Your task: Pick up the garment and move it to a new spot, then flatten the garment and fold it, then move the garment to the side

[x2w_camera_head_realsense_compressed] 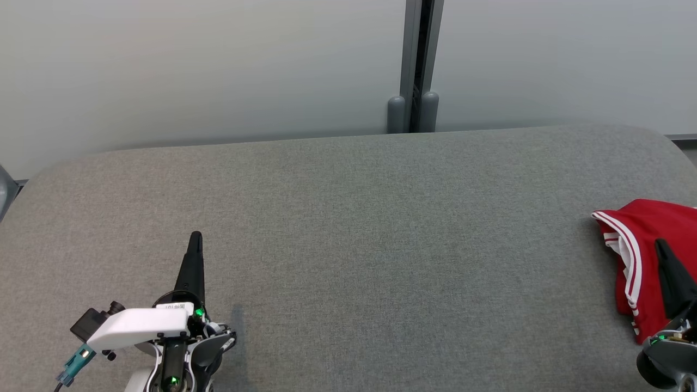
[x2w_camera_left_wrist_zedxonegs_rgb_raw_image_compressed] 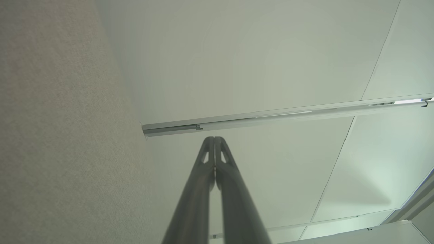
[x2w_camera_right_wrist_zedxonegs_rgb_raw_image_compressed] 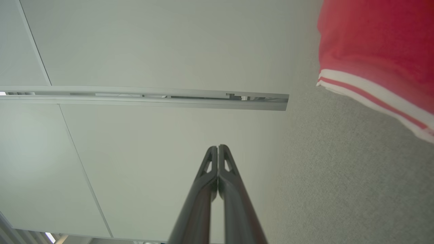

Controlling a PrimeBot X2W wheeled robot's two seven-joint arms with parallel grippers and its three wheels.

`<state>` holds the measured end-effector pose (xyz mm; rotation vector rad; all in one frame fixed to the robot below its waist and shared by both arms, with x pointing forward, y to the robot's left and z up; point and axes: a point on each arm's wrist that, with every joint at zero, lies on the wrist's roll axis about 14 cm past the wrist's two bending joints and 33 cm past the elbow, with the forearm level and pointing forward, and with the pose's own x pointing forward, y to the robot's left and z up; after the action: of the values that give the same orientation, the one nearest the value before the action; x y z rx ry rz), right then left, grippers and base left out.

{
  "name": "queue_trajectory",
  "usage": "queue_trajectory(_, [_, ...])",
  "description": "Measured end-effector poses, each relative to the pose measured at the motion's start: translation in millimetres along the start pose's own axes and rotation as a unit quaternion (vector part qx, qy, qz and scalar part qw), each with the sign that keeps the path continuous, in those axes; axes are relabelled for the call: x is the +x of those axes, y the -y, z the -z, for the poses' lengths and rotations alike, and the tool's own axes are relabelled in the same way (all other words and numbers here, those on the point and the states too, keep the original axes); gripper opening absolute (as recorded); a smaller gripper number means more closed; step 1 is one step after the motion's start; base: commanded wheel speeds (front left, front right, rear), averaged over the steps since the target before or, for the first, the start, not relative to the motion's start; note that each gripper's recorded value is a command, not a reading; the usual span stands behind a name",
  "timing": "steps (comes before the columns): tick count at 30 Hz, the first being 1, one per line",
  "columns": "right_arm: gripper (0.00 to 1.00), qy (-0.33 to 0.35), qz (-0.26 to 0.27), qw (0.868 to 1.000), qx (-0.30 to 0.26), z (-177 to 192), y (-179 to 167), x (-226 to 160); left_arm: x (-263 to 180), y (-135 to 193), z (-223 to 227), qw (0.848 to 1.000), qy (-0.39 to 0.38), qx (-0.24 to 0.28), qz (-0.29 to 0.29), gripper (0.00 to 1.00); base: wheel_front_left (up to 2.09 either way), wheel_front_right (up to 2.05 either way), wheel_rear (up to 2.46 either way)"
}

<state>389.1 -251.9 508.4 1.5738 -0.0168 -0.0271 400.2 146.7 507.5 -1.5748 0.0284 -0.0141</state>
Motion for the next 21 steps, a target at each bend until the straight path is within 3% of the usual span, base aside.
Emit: queue_trajectory(21, [0.00,0.000,-0.001,1.000,0.000,0.0,-1.0,0.7,0.0,0.0,0.1,1.000,0.000,0.000,0.000,0.00,0.00,0.00,0.00])
